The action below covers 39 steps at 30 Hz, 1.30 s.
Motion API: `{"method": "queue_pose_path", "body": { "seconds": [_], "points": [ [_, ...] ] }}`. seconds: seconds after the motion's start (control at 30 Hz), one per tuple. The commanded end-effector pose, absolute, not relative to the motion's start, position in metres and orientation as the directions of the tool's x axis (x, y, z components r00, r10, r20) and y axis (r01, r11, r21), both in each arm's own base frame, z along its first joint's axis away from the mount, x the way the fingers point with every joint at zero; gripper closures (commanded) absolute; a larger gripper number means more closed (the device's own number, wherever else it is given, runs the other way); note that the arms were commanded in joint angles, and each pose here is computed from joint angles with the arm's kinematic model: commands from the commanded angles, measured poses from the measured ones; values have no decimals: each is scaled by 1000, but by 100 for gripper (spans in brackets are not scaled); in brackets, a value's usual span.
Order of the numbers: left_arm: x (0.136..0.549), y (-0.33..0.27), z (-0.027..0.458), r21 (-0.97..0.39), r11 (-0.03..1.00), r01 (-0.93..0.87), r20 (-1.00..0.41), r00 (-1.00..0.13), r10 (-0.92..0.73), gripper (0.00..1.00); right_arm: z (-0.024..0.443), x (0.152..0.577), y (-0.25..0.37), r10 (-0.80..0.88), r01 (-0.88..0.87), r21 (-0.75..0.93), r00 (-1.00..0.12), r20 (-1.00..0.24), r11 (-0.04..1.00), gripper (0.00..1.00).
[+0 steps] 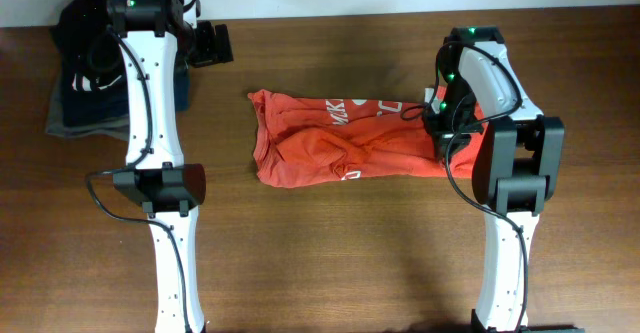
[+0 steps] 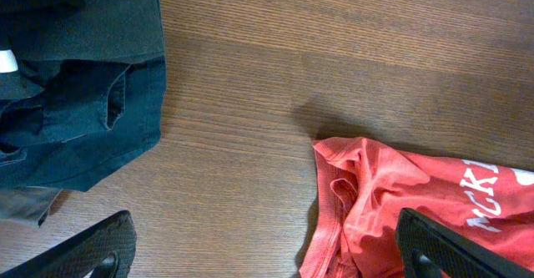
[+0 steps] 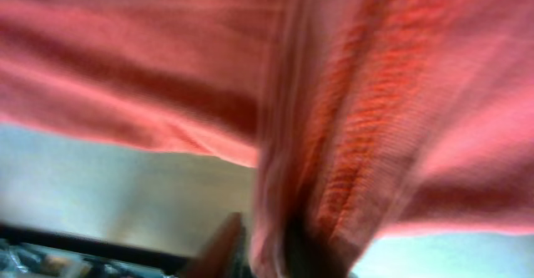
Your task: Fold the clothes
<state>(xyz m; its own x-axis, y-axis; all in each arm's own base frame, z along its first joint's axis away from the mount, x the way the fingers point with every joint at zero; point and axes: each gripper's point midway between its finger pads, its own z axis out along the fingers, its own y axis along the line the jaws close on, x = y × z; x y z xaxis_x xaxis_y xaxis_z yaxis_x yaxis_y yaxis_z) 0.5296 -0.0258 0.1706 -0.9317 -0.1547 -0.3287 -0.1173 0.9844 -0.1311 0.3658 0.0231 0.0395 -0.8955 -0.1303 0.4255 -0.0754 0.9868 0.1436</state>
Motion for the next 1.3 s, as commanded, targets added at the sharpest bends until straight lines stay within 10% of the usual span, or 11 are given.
{"method": "queue_pose_path", "body": {
  "seconds": [0.0, 0.4, 0.63, 1.27],
  "points": [
    [529, -27, 174, -135, 986, -102, -335, -932, -142, 1, 53, 370, 33, -144, -78, 184, -911, 386, 980, 39],
    [529, -27, 174, -135, 986, -102, -334, -932, -142, 1, 102, 417, 30, -70, -47, 153, -986, 149, 987, 30],
    [529, -27, 174, -135, 986, -102, -334, -932, -142, 1, 160, 447, -19, 24, 15, 138, -998, -63, 990, 5],
    [531, -27, 174, -136, 986, -101, -341, -929, -142, 1, 89, 450, -105, 21, -85, 502, -979, -203, 861, 2]
  ]
}}
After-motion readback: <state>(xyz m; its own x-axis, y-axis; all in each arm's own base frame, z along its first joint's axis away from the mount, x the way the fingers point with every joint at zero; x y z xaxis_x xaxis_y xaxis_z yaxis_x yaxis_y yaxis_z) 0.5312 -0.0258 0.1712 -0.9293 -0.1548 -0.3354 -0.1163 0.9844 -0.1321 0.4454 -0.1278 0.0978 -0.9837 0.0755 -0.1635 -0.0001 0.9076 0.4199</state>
